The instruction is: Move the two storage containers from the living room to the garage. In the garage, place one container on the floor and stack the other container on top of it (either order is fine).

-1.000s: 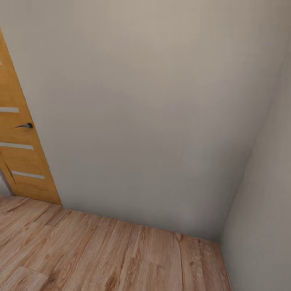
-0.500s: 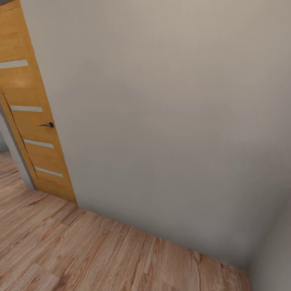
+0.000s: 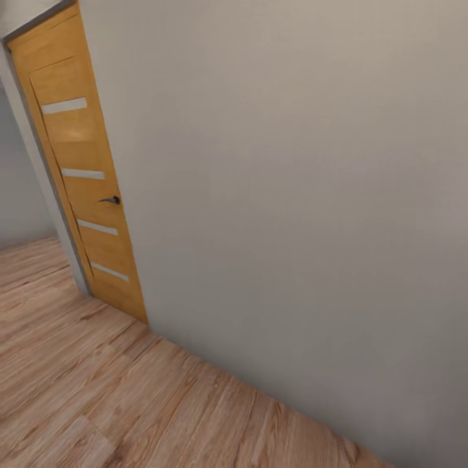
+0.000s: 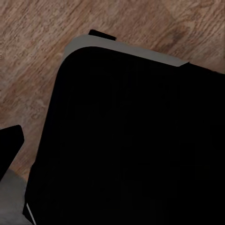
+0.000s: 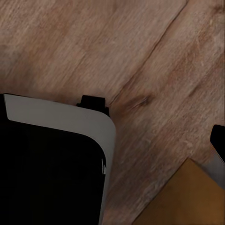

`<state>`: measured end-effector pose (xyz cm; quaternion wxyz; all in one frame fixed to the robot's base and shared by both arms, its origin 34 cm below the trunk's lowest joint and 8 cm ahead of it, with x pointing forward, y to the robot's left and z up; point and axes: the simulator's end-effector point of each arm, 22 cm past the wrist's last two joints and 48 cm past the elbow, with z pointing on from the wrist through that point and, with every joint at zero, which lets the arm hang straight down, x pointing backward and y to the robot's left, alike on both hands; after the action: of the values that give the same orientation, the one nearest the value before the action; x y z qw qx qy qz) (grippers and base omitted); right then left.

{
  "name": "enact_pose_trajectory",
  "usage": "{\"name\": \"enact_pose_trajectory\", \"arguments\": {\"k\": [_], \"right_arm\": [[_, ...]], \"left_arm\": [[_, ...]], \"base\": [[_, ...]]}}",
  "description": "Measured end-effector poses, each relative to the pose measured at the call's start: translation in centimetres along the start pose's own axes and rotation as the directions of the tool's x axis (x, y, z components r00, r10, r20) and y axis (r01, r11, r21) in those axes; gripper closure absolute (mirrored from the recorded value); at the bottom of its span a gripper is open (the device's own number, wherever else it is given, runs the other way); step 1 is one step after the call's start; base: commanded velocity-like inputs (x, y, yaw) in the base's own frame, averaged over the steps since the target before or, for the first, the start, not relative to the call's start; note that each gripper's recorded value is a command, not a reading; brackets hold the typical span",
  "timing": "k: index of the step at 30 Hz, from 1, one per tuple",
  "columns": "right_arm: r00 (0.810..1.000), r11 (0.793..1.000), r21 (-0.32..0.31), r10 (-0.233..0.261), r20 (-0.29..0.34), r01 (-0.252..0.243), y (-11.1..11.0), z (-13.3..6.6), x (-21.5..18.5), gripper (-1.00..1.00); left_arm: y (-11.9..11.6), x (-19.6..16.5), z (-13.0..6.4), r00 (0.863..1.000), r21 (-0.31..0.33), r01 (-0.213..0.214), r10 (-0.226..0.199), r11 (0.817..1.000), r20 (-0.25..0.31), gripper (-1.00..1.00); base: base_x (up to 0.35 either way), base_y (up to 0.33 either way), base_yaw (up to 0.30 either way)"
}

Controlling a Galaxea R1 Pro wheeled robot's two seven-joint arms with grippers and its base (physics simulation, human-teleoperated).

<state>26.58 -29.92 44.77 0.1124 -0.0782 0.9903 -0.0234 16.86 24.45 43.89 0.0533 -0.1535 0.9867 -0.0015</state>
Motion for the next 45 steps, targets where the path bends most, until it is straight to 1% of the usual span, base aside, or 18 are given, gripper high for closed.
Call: {"name": "enact_pose_trajectory", "arguments": {"k": [4,7,10,25,45], "right_arm": [[1.0,1.0,0.002,-0.005,0.001,0.005,0.1,0.0,-0.1,-1.0],[1.0,1.0,0.006,0.002,0.002,-0.002,0.0,0.0,-0.1,-1.0],[1.0,1.0,0.012,0.013,0.004,-0.013,-0.3,0.0,-0.1,-1.0],[1.0,1.0,0.027,0.012,0.004,-0.012,-1.4,0.0,0.0,-1.0],[1.0,1.0,0.022,0.007,0.007,-0.007,-1.1,0.0,-0.1,-1.0]], "left_arm": [[-0.1,0.0,0.0,1.0,0.001,0.001,-0.001,1.0,0.0,-1.0],[-0.1,0.0,0.0,1.0,0.001,0.0,0.0,1.0,0.0,-1.0],[0.0,0.0,0.0,1.0,0.0,0.001,-0.001,1.0,0.0,-1.0],[0.1,0.0,0.0,1.0,-0.001,0.003,-0.003,1.0,0.0,-1.0],[-0.2,0.0,0.0,1.0,0.002,-0.001,0.001,1.0,0.0,-1.0]], "base": [[0.011,0.0,0.298],[0.001,0.0,0.3],[0.0,0.0,0.3],[0.0,0.0,0.3],[0.015,0.0,0.3]]}}
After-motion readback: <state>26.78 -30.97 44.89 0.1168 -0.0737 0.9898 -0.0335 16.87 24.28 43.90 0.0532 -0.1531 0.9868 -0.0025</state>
